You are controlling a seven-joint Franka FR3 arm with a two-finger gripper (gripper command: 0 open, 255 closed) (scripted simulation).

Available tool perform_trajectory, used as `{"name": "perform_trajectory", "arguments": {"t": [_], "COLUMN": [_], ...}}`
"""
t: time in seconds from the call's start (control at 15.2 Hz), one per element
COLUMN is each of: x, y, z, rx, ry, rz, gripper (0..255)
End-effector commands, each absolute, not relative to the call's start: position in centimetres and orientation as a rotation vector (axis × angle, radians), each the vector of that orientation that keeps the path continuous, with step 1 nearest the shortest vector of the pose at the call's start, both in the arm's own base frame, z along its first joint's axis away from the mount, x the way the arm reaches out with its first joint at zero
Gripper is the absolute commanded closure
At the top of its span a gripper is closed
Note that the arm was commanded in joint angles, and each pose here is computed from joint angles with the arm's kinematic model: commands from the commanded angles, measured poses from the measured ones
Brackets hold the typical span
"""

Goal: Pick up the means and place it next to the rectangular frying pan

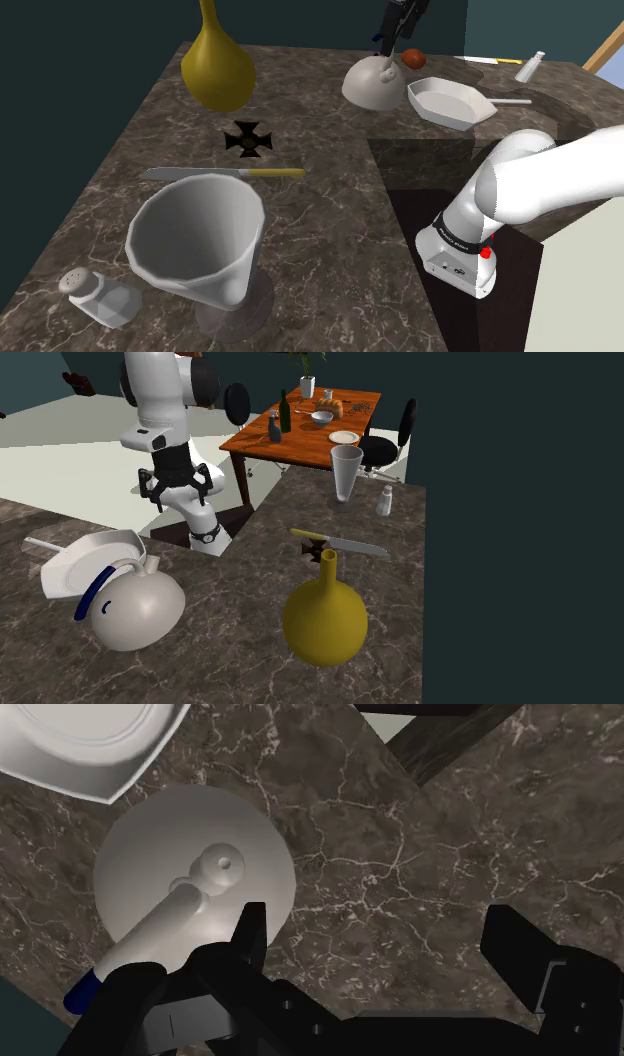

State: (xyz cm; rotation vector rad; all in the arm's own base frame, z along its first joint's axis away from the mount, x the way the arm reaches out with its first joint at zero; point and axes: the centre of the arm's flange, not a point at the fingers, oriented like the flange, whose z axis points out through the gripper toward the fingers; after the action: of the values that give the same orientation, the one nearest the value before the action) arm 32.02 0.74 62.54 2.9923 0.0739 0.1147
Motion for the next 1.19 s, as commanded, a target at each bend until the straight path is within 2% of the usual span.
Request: {"name": "perform_trajectory", "arguments": {"t": [0.0, 1.12], "x": [32.0, 40.9], "y": [0.7, 17.7], "z": [62.5, 54.2], "rx": [2.992, 2.998], "ry": [0.074, 0.651], "rz": [0.115, 0.142], "gripper": [0, 0]}}
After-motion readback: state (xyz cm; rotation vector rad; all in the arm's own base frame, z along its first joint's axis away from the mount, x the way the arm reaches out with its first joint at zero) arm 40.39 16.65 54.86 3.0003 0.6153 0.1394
